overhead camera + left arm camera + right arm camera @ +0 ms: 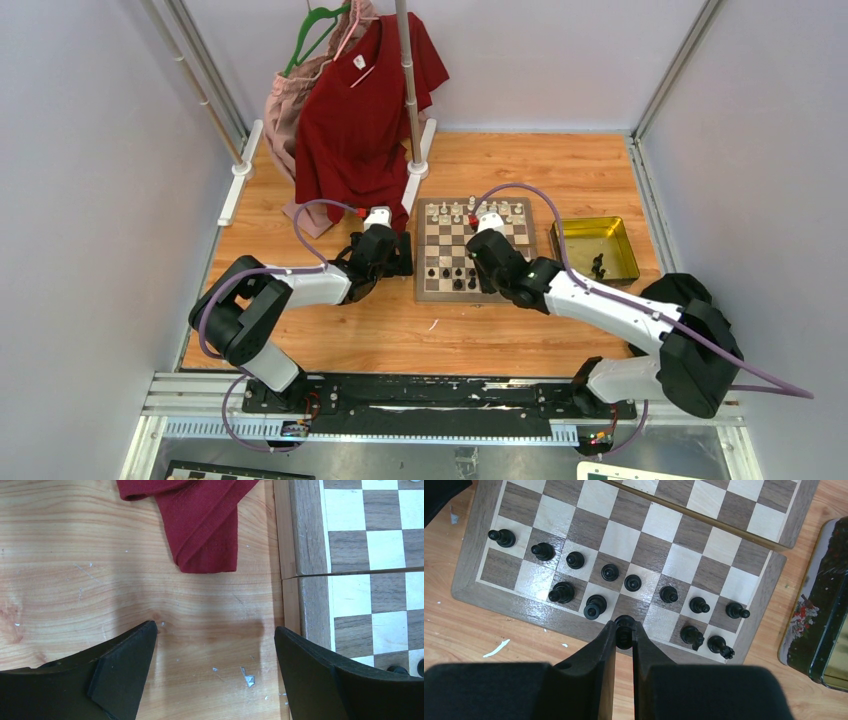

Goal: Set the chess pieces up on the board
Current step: Place the chess piece on the chessboard.

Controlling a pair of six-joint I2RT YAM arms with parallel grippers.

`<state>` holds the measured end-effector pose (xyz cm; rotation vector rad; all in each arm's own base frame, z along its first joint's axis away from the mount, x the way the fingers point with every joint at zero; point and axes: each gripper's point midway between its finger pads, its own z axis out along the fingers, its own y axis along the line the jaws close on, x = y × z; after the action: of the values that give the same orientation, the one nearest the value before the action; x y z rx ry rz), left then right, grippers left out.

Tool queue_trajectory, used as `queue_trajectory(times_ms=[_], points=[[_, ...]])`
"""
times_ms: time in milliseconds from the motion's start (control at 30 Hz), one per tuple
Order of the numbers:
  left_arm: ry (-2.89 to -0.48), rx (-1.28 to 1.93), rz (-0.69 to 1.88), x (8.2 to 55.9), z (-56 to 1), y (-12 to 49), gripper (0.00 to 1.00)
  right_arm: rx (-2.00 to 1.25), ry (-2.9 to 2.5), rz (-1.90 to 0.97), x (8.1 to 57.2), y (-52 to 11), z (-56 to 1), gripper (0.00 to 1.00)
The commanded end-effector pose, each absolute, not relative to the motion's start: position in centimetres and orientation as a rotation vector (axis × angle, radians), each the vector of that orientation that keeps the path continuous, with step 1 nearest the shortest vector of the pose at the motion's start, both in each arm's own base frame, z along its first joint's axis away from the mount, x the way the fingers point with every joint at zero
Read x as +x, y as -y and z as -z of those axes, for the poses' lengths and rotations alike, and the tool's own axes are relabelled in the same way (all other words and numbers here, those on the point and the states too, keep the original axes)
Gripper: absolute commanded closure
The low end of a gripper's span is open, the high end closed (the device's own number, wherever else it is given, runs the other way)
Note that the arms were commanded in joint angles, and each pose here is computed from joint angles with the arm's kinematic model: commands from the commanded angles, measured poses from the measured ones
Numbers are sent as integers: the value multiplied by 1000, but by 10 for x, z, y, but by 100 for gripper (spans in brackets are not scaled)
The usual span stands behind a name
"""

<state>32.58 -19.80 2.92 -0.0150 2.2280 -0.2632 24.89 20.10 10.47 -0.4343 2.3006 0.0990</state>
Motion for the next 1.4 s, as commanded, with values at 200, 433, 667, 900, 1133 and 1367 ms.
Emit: queue_trajectory(times_ms=[200,433,667,900,1133,1367], points=[[-2190,-15,258,332,-39,200,7,-443,-2296,-76,254,-207,-89,100],[-2190,-13,258,332,-39,200,7,-442,-2305,-57,255,-204,-82,100],[-2195,-13,258,332,-37,200,7,-432,-2300,-42,255,-198,-79,100],[-2200,-9,255,331,-35,200,7,-419,-2296,-41,257,-196,-77,100],[-2203,-11,254,331,-34,200,7,-412,-2289,-34,258,-192,-78,100],[-2209,-8,254,331,-32,201,7,-406,-2294,-29,256,-190,-78,97]])
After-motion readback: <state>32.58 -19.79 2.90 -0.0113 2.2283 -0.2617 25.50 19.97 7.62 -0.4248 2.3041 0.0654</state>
